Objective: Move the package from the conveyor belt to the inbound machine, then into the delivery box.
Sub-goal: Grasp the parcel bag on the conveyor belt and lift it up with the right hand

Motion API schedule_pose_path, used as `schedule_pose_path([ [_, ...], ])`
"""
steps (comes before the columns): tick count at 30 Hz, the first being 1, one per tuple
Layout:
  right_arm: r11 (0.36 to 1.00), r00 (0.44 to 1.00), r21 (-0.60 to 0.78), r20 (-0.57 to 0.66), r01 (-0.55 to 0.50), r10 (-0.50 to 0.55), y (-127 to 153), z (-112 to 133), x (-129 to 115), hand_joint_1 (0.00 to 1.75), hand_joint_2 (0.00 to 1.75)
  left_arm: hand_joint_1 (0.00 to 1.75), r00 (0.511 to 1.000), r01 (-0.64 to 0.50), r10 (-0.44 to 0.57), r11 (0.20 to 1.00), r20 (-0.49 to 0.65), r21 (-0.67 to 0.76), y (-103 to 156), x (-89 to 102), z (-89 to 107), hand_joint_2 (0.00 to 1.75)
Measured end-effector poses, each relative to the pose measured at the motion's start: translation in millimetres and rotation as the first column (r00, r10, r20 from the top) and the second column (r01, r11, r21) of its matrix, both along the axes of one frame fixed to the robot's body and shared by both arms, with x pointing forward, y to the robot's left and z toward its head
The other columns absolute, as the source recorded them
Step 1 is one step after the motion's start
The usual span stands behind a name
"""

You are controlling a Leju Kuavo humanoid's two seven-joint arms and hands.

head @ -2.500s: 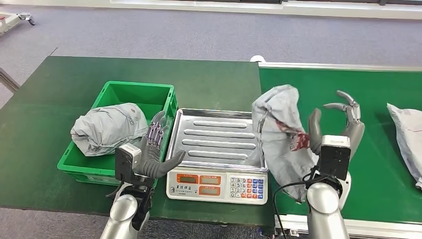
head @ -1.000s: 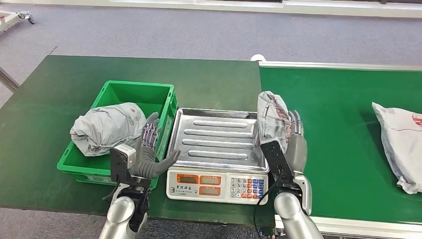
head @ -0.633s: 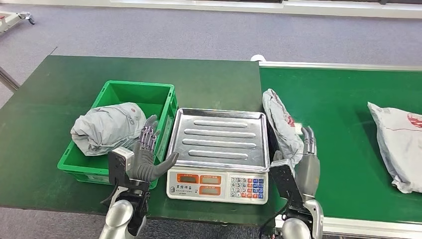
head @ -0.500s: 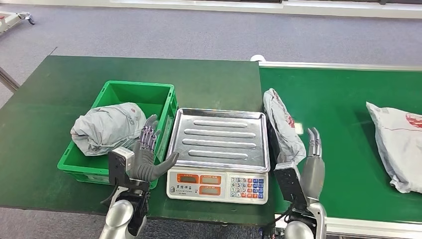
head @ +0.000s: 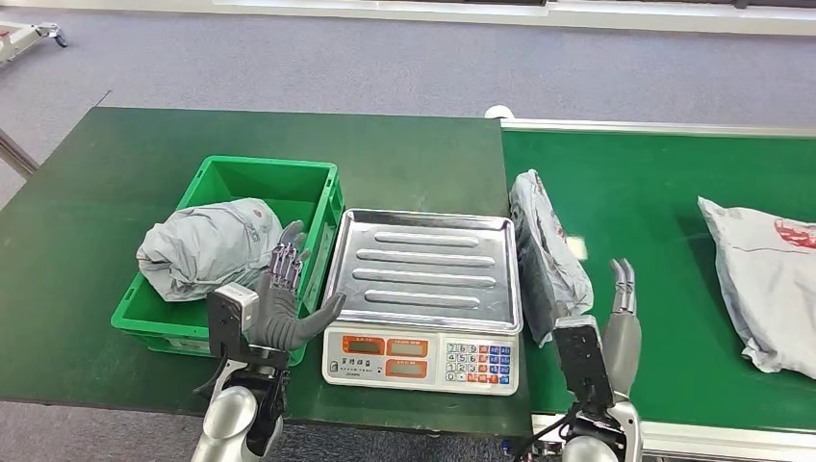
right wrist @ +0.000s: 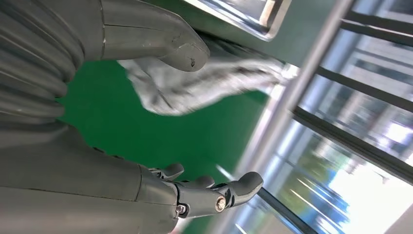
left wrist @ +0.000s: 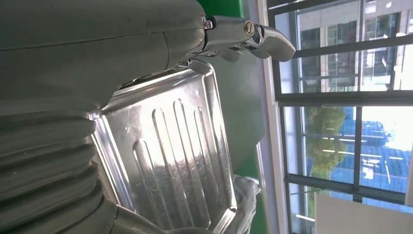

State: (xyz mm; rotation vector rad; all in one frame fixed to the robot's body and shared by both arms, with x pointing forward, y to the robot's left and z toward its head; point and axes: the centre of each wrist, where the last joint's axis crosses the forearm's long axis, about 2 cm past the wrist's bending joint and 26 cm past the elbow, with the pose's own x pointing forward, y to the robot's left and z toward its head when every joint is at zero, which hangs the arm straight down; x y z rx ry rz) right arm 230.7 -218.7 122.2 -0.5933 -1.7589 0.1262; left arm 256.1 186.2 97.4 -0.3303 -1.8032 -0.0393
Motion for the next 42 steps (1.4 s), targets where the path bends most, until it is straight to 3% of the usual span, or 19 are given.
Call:
schedule_pose_path([
  [5,0.998,0.985,0.022,-0.166,0.059,-0.055,-21,-28,7,0.0,1.75,0.0,1.0,0.015,-0.015,1.0,-0.009,0.005,0,0.7,1.5,1.75],
  [11,0.986,0.967,-0.002,-0.197,0.167,-0.164,-50,-48,27,0.0,1.75,0.0,1.0,0.027,-0.027,1.0,-0.004,0.007,-1,2.9,3.8,1.75],
  [19,0.97,0.964,0.035,-0.123,0.24,-0.234,-84,-48,76,0.0,1.75,0.0,0.999,0.044,-0.044,0.999,0.023,-0.002,-4,15.4,9.1,1.75],
  [32,0.968,0.964,0.027,-0.102,0.249,-0.245,-88,-48,103,0.0,1.75,0.0,0.999,0.036,-0.036,0.999,0.026,-0.012,-3,17.1,8.6,1.75],
  [36,0.967,0.958,0.007,-0.132,0.256,-0.253,-89,-43,112,0.0,1.75,0.0,0.999,0.029,-0.029,0.999,0.026,-0.018,-2,17.0,7.5,1.75],
  [42,0.965,0.927,-0.065,-0.269,0.256,-0.263,-94,-34,139,0.0,1.75,0.0,0.999,0.021,-0.02,1.0,0.026,-0.023,-1,16.9,6.1,1.75],
])
